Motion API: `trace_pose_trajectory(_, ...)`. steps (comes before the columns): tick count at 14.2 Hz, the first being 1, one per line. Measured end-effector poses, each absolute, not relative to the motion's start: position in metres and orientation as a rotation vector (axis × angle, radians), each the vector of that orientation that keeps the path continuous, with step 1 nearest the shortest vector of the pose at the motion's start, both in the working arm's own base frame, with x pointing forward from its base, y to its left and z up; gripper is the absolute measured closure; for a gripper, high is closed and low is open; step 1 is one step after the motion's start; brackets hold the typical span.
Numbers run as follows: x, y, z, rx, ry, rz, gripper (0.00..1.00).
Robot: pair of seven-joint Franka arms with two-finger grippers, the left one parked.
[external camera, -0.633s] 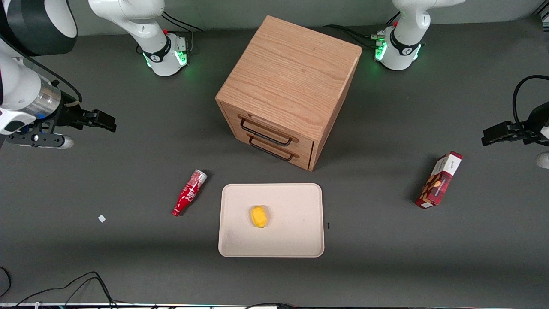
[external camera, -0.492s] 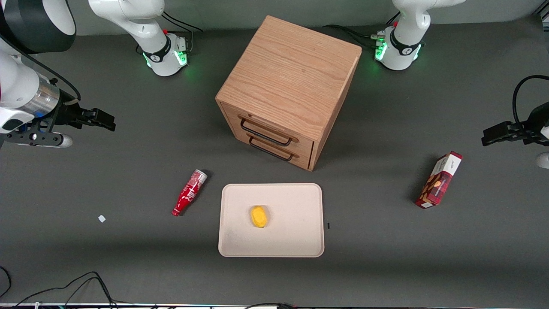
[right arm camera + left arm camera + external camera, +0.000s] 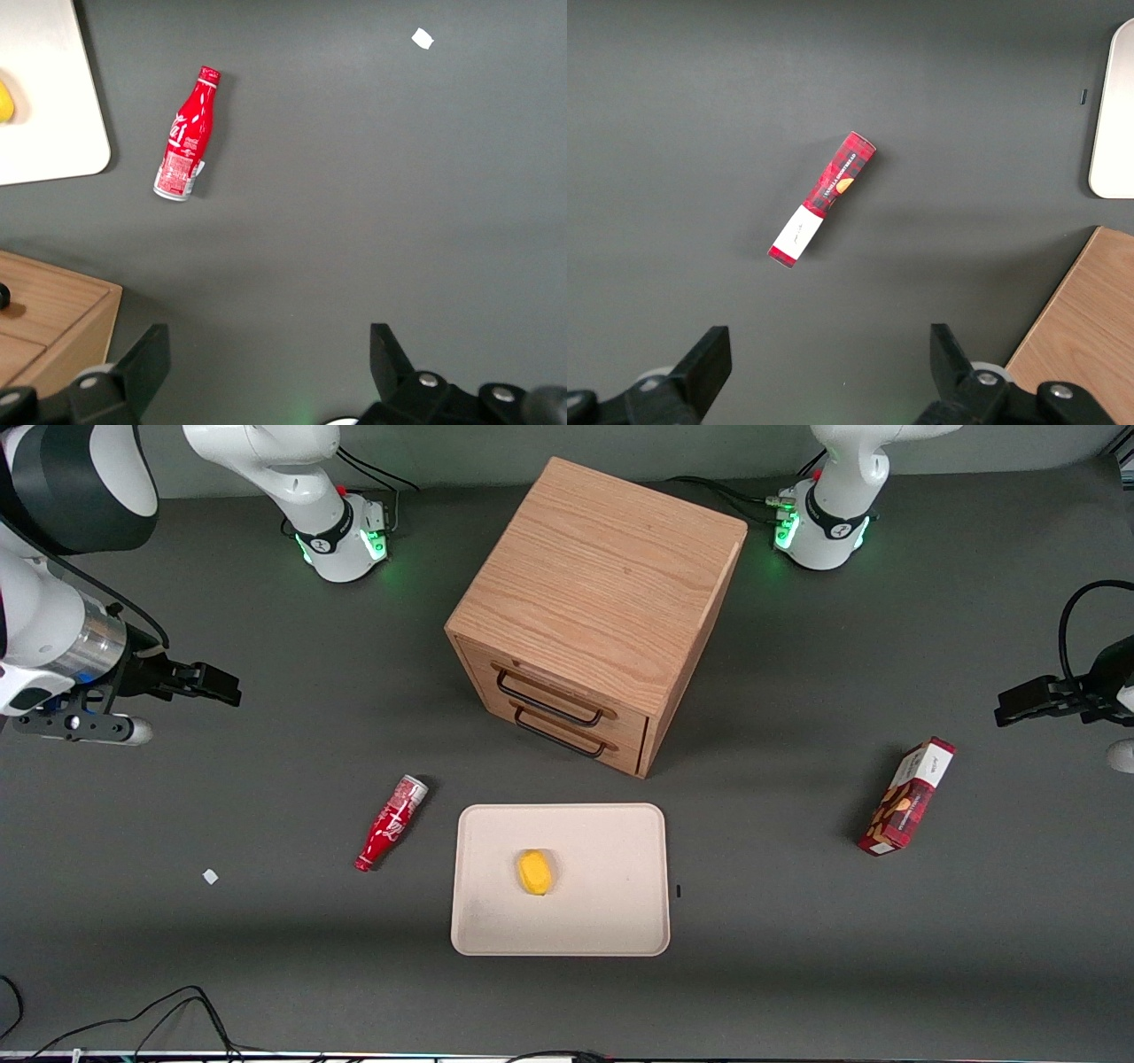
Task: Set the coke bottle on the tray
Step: 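Move the open right gripper down to the red Coca-Cola bottle, then close the right gripper around the bottle's body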
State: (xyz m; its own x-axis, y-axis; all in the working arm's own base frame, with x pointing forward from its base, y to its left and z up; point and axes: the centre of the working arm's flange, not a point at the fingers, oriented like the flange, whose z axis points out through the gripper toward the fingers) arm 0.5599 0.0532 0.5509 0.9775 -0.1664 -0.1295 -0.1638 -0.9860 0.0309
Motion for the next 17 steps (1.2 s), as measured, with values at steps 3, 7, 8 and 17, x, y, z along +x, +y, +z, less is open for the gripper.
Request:
trace_pose_trajectory(3,0.585,0.085,0.525,3.077,-0.473,-0.256,0.00)
trace_pose_trajectory(7,0.629,0.146,0.452,3.050,-0.707,-0.228,0.00)
trace_pose_trajectory(8,0.634,0.156,0.431,3.052,-0.730,-0.217,0.00)
trace_pose_trajectory(17,0.618,0.166,0.262,3.028,-0.949,-0.100,0.00)
